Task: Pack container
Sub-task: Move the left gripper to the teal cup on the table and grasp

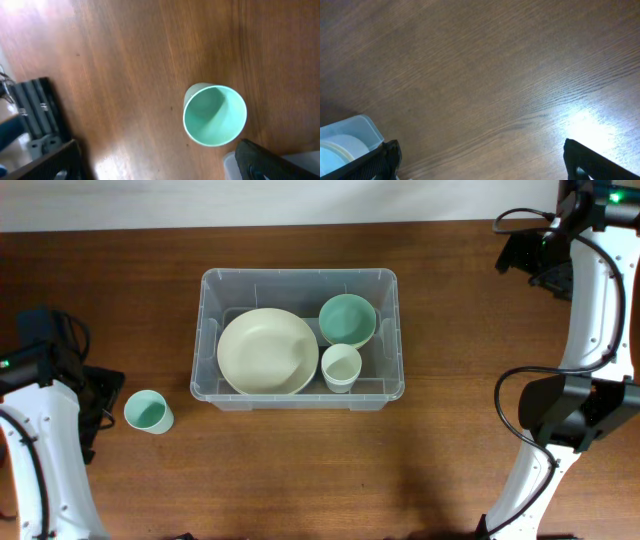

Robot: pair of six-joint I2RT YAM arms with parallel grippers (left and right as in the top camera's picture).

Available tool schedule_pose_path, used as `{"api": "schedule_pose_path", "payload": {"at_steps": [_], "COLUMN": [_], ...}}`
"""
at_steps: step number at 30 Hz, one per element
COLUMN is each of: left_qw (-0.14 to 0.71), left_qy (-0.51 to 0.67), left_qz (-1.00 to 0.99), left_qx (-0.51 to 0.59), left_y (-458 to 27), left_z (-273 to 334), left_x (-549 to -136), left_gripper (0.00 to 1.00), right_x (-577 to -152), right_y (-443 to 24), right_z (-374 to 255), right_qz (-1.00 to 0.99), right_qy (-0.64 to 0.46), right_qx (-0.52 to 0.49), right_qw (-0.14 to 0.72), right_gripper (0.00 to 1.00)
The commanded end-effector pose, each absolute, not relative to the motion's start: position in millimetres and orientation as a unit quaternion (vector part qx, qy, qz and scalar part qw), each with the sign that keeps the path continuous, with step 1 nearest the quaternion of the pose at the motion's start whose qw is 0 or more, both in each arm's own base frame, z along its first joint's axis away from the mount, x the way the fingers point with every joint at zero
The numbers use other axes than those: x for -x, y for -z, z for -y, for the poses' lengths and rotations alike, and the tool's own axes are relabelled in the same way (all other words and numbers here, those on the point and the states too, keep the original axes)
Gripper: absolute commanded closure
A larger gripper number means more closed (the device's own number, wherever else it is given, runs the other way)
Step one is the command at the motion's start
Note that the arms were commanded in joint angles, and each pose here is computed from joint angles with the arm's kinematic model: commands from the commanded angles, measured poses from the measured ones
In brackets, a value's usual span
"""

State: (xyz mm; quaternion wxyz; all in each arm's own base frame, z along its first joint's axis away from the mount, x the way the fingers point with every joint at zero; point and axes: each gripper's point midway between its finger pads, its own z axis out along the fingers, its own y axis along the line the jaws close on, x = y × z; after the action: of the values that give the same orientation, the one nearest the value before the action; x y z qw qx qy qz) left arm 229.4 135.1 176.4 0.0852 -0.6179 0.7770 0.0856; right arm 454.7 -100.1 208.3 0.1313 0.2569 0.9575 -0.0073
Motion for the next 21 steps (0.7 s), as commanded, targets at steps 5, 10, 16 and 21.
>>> {"api": "schedule_pose_path", "payload": {"at_steps": [5, 10, 16, 21], "left_qw": [0.034, 0.013, -0.018, -0.018], "left_qy": [-0.063, -0.045, -0.049, -0.048], "left_qz": [-0.793, -0.822, -0.84, -0.858], "left_qx": [0.605, 0.568, 0.541, 0.512], "left_y": [-119.2, -90.3, -70.9, -68.6], "left_z": [-140.3, -140.3, -140.2, -139.6], "left_x": [-234.7, -252.3, -252.8, -253.6], "left_gripper": [0.01, 0.01, 0.01, 0.01], "right_x": [-455.0, -454.9, -455.0, -455.0], "right_y": [-204.8, -204.8, -204.8, -204.8], "right_z": [101.8, 101.8, 101.8, 101.8], "right_qz": [-0.957, -0.957, -0.957, -0.957], "right_qy": [0.015, 0.015, 0.015, 0.015], "right_qx": [-0.26, -0.26, -0.26, -0.26], "right_qw": [0.128, 0.128, 0.128, 0.128], "right_gripper": [0.01, 0.01, 0.01, 0.01]}}
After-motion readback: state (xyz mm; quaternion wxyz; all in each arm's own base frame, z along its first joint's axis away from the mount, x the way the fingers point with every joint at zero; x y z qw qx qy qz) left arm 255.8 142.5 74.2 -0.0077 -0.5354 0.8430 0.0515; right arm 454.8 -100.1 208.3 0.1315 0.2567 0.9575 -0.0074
